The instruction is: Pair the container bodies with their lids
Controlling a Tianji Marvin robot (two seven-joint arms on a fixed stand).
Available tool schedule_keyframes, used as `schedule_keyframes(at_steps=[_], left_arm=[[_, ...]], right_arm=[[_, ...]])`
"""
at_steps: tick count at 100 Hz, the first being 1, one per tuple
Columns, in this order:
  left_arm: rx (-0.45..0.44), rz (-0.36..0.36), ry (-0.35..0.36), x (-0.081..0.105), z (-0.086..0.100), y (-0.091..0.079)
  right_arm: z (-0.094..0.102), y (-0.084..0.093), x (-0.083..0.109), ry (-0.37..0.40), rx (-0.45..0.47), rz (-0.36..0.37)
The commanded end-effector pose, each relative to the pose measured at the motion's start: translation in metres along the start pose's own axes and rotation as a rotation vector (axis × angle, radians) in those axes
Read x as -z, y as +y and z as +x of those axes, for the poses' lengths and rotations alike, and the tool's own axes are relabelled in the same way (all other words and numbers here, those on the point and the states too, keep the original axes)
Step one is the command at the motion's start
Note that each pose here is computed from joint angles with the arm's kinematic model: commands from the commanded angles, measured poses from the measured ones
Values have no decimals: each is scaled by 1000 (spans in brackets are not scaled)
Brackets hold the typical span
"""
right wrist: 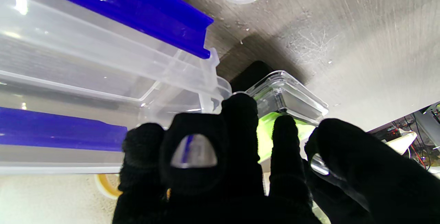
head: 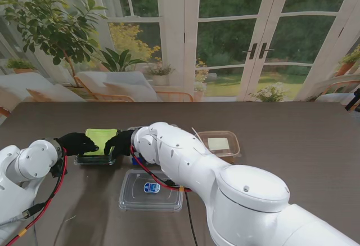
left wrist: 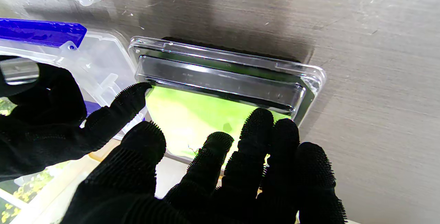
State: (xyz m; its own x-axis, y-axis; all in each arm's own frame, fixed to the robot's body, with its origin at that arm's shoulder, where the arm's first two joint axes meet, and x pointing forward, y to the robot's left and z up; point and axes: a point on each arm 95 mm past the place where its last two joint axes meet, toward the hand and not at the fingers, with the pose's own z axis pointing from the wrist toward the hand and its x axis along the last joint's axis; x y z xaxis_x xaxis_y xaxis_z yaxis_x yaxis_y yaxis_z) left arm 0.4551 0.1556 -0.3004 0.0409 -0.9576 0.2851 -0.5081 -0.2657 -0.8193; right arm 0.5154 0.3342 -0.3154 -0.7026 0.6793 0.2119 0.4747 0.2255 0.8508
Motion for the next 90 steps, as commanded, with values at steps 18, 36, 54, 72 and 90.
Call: schedule_keyframes(at_steps=[18, 36, 54, 72, 90], left_arm=[[16, -41, 10, -17, 1, 11], [16, -64, 6, -21, 2, 13], [4, -87, -13, -19, 0, 15], [-22, -68, -13, -15, 2, 8], [-44, -26, 3, -11, 9, -5]], right_arm=[[1, -1, 0, 15, -36, -9], [1, -2, 0, 17, -50, -5], [-1, -8, 0, 19, -65, 6], [-3, -3, 1, 17, -97, -24], [-6, 9, 3, 11, -128, -60]])
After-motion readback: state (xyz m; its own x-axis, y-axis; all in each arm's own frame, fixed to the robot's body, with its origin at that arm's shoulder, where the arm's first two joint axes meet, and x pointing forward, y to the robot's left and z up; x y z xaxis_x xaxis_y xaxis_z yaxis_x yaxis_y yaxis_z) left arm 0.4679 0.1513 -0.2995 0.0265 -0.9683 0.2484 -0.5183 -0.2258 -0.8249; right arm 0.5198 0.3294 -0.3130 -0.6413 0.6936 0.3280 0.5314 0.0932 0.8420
